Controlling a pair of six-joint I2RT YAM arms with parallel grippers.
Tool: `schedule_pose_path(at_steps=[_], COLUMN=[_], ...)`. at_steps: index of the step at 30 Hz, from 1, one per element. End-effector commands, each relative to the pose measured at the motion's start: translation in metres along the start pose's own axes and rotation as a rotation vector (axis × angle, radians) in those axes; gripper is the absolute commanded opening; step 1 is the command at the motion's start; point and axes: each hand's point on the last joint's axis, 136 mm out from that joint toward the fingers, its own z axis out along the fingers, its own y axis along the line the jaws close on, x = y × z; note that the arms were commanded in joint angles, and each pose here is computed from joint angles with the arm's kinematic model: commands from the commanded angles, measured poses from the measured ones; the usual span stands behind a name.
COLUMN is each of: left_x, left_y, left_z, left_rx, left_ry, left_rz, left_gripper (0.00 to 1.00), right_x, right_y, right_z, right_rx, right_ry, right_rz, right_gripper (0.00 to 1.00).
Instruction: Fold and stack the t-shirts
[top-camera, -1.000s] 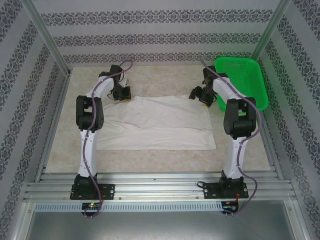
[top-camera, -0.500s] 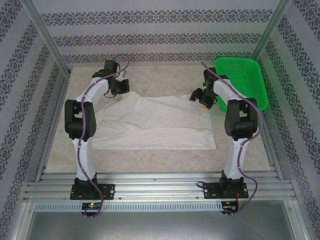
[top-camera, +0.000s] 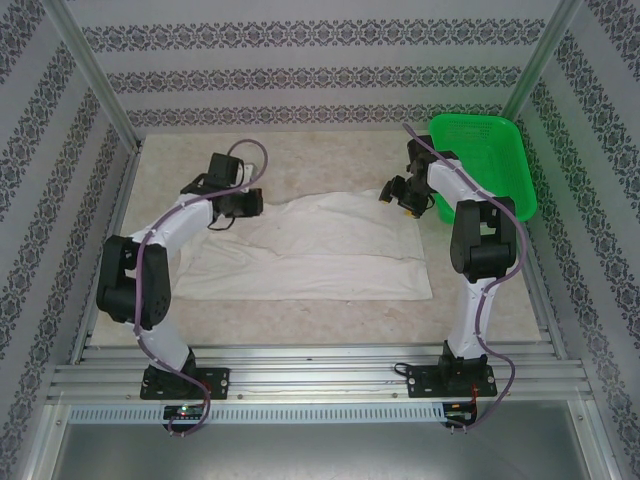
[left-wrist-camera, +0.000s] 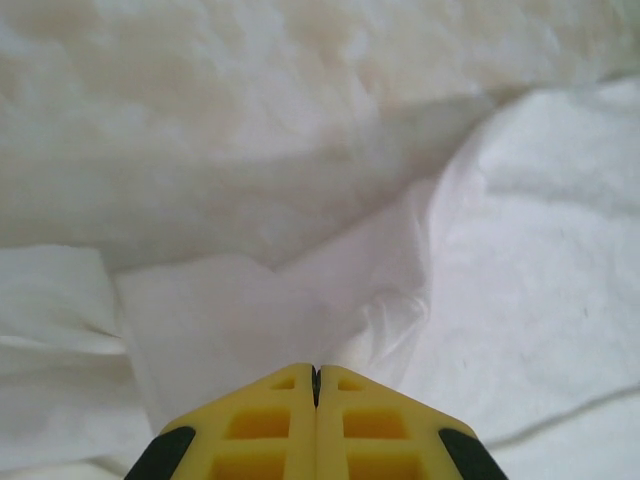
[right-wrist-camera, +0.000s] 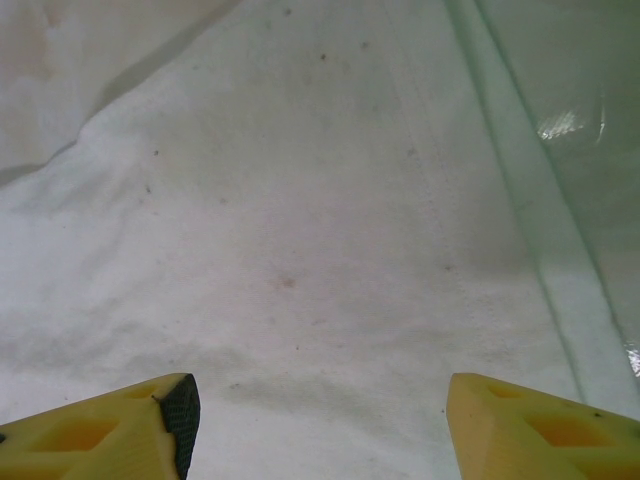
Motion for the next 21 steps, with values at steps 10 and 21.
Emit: schedule_pose_path(at_steps=[10,21], left_x=[0.029,-0.022], left_y=[-0.033,-0.017], left_z=[-0.007,-0.029], left_rx=[0.089,0.035], left_ry=[-0.028,-0.027], left_rz=[-0.071,-0.090], left_gripper=[0.46,0.63], right_x=[-0.001,0.001], right_y=[0.005,0.001], right_z=[-0.006,-0.007], right_rx=[-0.008,-0.013], right_ry=[-0.008,0.000], right_rz=[0.016,0.011], right_gripper=[0.67,0.68])
